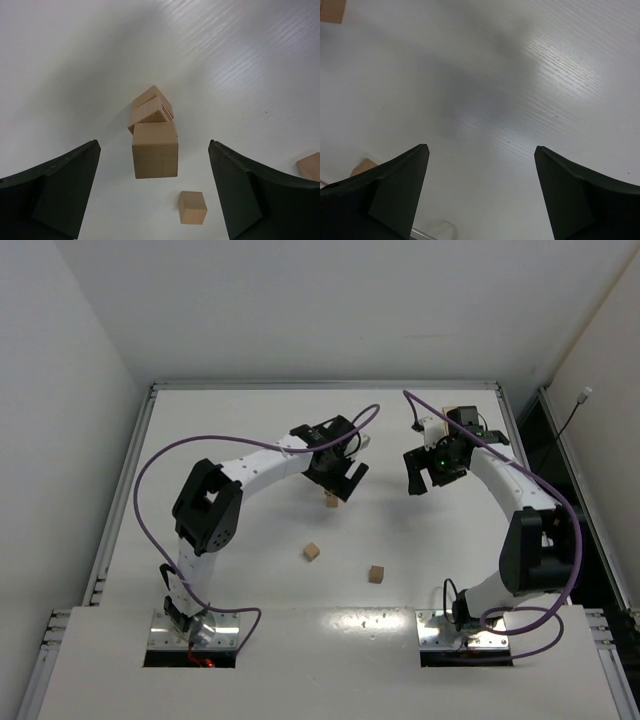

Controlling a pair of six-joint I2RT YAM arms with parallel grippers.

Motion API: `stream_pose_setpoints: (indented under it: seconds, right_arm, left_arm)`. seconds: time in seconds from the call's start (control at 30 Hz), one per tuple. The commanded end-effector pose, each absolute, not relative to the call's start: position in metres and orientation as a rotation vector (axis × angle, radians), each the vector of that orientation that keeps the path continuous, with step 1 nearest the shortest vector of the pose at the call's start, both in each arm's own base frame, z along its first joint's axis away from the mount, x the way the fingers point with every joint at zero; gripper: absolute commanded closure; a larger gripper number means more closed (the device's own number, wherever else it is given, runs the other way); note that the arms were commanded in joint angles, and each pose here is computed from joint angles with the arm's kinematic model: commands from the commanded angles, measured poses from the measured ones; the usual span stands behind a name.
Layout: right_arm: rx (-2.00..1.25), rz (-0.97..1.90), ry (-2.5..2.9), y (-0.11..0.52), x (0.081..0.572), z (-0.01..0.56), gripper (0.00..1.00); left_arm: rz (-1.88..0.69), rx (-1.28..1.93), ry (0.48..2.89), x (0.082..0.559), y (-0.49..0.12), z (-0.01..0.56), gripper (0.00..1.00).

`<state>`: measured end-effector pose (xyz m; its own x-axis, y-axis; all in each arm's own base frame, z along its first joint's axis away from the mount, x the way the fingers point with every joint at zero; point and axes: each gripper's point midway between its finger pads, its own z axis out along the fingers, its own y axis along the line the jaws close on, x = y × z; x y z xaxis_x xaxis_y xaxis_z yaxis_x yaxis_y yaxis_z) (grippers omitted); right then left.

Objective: Build the wood block tower

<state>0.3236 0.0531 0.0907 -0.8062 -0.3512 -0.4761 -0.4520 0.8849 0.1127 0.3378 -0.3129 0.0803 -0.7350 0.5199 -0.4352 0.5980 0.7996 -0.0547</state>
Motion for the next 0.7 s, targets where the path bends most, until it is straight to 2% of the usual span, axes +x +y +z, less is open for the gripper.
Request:
stream_pose_setpoints:
  seconds: [0.0,0.1,0.3,0.53,0.57,0.67]
  right_arm:
    - [-0.614,0.317,2.533,0.059,0.338,0.105,0.16]
    - [-0.637,0.310,2.526,0.059,0.339,0.105,0.16]
    - [-0.672,0.285,2.521,0.055,0.337,0.106,0.12]
    - [-0.669,0.270,2.523,0.053,0.329,0.103,0.12]
    - [-0.669,0.270,2.523,0.053,0.329,0.103,0.12]
    - [-0.667,0.255,2.517,0.051,0.327,0.106,0.12]
  left_arm:
    - [-0.294,0.807,2.506,0.340,-0.317,0.107,0.12]
    - [-0.334,0.777,2.389,0.338,-0.312,0.148,0.12]
    - [-0.386,0.924,2.317,0.290,-0.279,0.163,0.15]
    - [-0.427,1.189,2.450,0.209,-0.248,0.106,0.28]
    - [-0.424,1.209,2.461,0.203,-0.247,0.100,0.34]
    - [-0.417,1.264,2.482,0.188,-0.246,0.077,0.36]
